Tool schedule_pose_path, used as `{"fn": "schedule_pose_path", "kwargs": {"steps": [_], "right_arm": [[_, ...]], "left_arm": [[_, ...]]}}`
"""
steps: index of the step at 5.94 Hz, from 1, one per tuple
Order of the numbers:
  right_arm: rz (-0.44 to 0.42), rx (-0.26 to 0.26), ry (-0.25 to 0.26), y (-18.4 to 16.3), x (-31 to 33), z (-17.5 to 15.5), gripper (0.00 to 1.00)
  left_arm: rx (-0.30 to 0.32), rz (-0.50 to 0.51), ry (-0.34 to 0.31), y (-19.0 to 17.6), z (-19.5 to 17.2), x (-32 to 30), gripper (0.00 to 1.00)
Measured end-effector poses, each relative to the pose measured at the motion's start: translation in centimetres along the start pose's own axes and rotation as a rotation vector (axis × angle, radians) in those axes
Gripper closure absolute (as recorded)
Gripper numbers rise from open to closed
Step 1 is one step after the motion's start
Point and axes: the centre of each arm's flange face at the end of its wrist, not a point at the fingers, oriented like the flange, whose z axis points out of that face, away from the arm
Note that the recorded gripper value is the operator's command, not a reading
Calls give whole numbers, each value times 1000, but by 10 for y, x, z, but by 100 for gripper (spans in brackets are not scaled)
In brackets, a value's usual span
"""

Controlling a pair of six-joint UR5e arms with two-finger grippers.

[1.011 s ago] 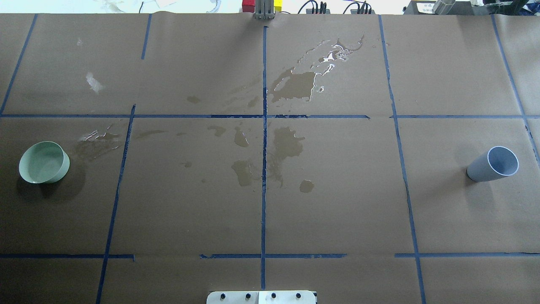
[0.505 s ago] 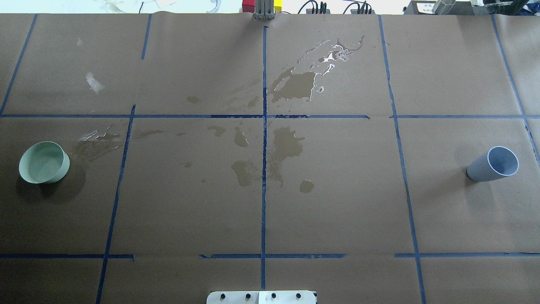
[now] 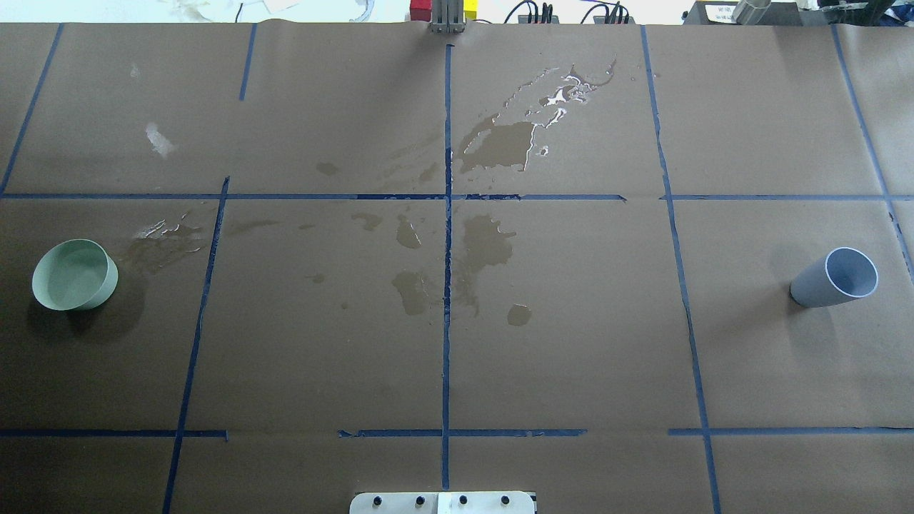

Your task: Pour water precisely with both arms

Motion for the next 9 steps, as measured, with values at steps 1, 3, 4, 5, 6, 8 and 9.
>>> {"fn": "schedule_pose_path", "kwargs": {"steps": [1, 3, 4, 5, 6, 8, 9], "right_arm": [[-16, -3, 16, -2, -4, -1, 0], [-45, -24, 53, -9, -9, 4, 0], [-44, -34, 57, -10, -7, 8, 0], [-40, -41, 56, -9, -4, 11, 0], [-39, -44, 56, -8, -3, 12, 0], [-39, -44, 56, -7, -2, 13, 0], [-39, -43, 54, -7, -2, 13, 0]], "left_arm": [[-6, 3, 2, 1, 3, -2, 0], [10, 19, 6, -3, -2, 2, 0], [23, 41, 2, -4, -5, 7, 0], [21, 87, -10, -5, -7, 18, 0], [6, 122, -16, -4, -5, 28, 0], [-21, 123, -11, 5, 1, 29, 0], [-27, 115, -14, 7, 4, 27, 0]]}}
